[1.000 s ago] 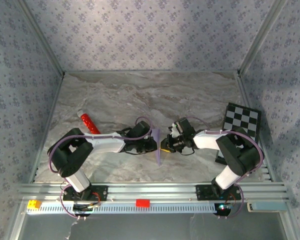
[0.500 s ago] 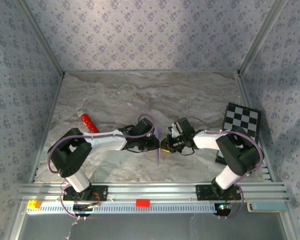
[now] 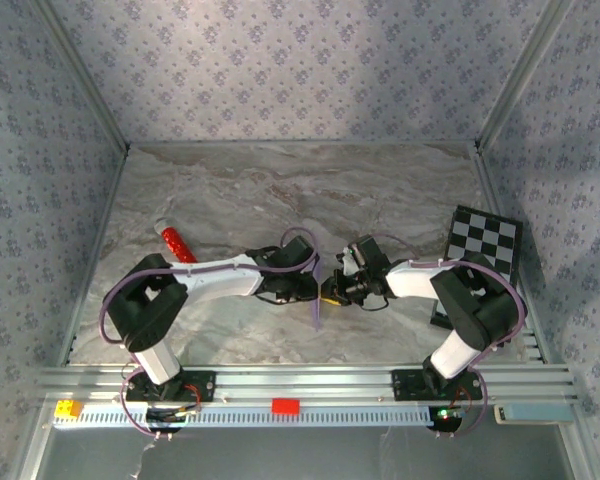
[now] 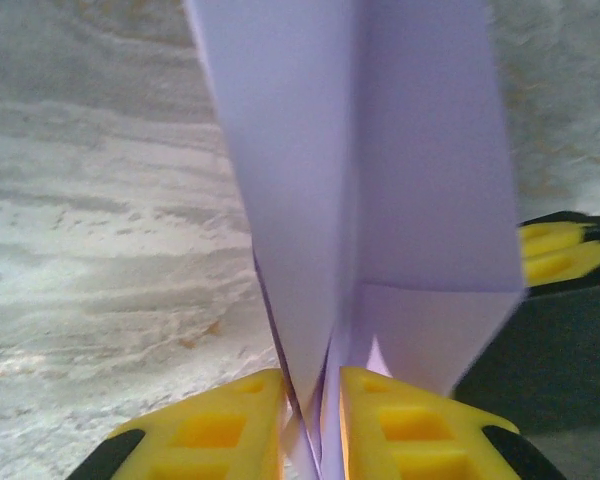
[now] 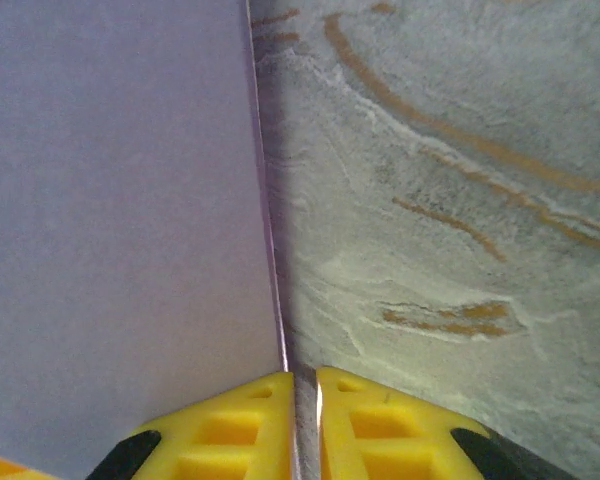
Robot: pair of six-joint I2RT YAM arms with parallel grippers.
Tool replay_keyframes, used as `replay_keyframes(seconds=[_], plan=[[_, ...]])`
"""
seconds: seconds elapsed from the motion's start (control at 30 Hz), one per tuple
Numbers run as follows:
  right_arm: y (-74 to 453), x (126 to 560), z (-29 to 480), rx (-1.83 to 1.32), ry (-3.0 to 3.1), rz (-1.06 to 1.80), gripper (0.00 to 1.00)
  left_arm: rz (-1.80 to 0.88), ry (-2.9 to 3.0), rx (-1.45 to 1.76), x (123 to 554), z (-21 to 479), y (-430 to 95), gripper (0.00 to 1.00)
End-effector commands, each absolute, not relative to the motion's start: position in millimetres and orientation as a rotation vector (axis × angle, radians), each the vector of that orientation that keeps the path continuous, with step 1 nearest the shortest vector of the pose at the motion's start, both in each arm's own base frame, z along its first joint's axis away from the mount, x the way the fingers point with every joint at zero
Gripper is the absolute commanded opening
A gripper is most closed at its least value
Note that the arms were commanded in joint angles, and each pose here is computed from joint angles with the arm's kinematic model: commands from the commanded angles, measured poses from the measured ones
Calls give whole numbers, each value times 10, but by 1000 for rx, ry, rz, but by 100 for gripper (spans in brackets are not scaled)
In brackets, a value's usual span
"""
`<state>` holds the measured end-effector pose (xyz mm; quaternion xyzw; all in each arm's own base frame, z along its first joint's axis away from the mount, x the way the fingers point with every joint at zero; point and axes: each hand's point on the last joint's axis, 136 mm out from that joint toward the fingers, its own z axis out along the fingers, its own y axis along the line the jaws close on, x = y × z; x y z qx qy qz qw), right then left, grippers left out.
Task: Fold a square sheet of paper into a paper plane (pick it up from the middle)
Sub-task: Move a paper plane to the center of the table.
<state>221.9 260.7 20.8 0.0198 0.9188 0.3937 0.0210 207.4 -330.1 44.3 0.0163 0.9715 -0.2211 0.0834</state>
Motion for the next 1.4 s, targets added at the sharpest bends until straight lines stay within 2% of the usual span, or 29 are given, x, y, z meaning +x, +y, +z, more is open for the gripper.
replay_keyframes(seconds=[0.0,0.7,1.37], plan=[[2620,2177,165,77,2869,1225,15,-559,2930,76,2051,411,-3241,23],[2659,2165,149,70,2874,1235,15,-562,2930,64,2029,395,-3257,22],[2662,2153,135,77,2874,1246,15,-760,2884,-64,2074,337,-3365,21]])
